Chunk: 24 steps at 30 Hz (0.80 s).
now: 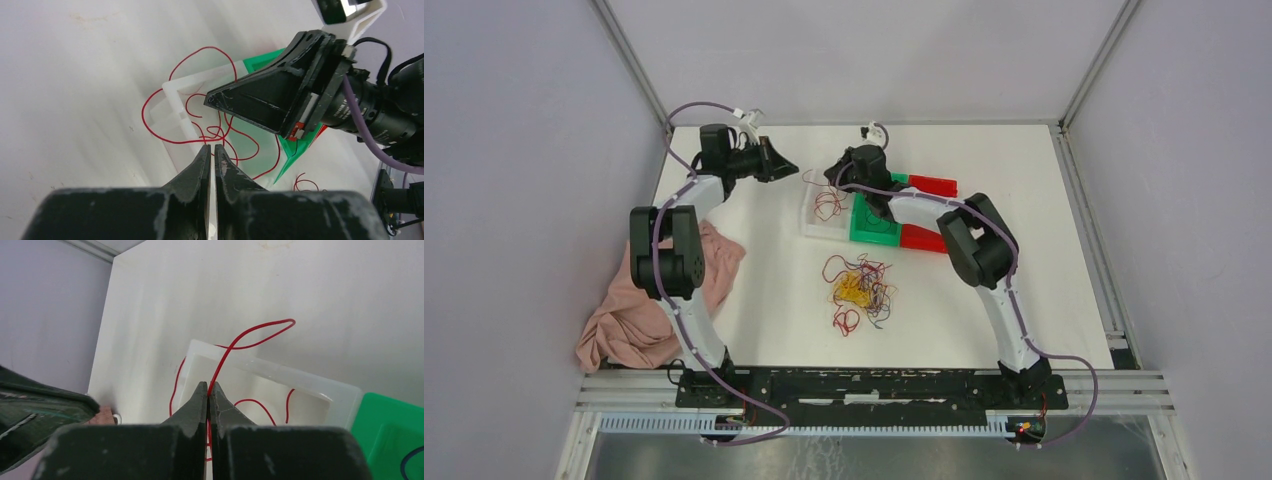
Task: Untangle the cables
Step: Place the cable in the bin.
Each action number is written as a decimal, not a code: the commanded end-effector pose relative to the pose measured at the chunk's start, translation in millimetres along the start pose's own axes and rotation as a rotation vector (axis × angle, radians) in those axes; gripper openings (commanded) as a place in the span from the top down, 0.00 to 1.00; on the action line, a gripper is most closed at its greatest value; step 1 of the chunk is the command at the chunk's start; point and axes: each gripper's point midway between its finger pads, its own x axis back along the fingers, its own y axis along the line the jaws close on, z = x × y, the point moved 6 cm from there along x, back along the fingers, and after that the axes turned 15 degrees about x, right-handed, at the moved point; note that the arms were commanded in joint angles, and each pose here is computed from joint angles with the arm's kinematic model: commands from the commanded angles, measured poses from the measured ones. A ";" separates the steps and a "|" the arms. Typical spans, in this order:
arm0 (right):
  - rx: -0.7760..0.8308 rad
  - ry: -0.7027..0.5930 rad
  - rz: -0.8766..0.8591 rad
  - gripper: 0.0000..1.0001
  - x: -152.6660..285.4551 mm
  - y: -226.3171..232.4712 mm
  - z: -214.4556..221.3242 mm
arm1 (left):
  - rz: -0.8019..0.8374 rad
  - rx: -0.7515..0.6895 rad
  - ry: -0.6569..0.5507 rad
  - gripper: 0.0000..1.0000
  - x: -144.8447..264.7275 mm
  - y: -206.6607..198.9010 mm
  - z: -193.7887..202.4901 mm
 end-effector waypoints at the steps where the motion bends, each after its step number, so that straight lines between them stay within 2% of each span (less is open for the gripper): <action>1: 0.082 -0.180 -0.193 1.00 28.2 48.3 -59.5 | 0.042 -0.091 -0.020 0.88 10.1 -18.1 -5.8; 8: 0.107 -0.220 -0.342 1.00 49.9 70.8 -73.3 | 0.039 -0.091 -0.028 0.88 12.4 -20.5 -5.1; 14: 0.194 -0.255 -0.412 1.00 81.2 79.3 -83.7 | 0.040 -0.081 -0.044 0.88 12.0 -22.1 -6.1; 24: 0.317 -0.239 -0.506 1.00 121.2 81.7 -79.0 | 0.032 -0.081 -0.067 0.89 12.1 -19.5 -5.4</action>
